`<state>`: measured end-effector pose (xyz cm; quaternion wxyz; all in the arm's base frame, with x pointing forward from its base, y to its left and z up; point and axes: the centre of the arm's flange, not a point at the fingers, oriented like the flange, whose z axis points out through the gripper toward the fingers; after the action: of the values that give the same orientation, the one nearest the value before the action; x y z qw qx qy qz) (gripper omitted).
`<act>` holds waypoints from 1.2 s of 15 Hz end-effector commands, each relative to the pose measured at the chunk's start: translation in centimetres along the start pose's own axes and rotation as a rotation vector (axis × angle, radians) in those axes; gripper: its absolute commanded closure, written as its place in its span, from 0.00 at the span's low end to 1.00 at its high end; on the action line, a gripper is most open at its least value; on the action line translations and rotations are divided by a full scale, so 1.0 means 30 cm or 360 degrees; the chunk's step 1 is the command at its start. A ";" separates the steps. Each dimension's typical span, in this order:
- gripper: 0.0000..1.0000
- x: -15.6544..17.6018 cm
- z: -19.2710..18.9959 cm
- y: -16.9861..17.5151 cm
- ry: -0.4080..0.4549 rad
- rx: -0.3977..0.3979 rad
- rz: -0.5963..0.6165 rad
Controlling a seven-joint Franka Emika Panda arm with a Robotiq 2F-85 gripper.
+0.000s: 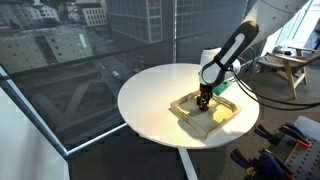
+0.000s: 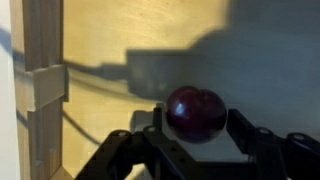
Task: Remove the plum plush toy from the tray and put it on the table
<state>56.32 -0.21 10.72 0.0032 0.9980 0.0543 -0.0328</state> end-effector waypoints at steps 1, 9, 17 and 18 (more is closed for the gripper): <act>0.62 0.012 -0.003 0.010 0.0010 -0.0012 -0.0013; 0.66 0.005 -0.040 0.003 -0.0020 -0.0001 -0.0043; 0.66 0.006 -0.107 -0.005 -0.0006 -0.0011 -0.0051; 0.66 0.007 -0.116 -0.006 -0.0004 -0.0012 -0.0052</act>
<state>56.72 0.01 12.25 0.0028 0.9977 0.0593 -0.0325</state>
